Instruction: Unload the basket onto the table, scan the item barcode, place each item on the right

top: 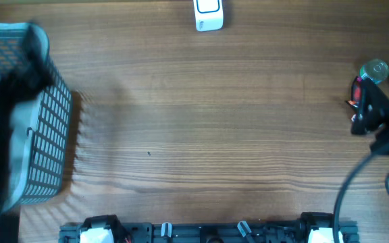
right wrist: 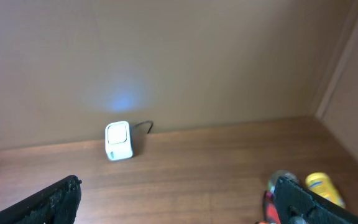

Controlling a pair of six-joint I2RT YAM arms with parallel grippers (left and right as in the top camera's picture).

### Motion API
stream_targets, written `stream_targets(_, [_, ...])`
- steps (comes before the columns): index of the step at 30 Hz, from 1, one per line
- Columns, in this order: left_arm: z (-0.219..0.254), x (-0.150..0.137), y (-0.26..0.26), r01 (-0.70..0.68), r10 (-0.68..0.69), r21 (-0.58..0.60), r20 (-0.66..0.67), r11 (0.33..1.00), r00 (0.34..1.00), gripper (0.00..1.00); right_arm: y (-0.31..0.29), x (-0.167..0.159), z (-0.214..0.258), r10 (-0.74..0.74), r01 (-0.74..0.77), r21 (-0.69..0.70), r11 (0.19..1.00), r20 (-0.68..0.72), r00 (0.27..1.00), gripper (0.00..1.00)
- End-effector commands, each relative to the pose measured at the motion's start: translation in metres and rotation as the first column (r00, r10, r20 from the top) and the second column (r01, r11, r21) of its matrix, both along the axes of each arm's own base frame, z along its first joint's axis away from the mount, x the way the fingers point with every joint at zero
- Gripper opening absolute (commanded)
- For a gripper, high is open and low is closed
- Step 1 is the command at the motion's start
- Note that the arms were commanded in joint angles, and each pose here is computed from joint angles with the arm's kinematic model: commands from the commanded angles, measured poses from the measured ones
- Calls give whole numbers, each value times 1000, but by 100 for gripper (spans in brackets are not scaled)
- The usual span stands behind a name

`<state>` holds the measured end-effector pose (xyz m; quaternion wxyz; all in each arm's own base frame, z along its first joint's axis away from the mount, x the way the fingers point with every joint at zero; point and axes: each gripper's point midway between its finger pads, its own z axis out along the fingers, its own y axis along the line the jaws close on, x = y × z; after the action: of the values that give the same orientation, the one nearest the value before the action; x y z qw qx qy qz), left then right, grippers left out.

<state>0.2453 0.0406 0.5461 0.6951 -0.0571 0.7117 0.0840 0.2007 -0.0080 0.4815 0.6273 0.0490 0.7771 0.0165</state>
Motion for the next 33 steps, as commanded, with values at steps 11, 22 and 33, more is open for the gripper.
stream_targets(11, [50,-184,-19,-47,8,103,347,994,938,100,6,-153,16,1,20,-73,997,282,959,100])
stream_targets(22, [35,-274,-32,-40,-1,75,482,996,876,100,8,-238,-3,-19,47,-62,997,387,922,100])
stream_targets(33, [-11,-330,-39,-14,1,23,505,1000,863,100,9,-321,-36,-235,174,168,970,483,843,100])
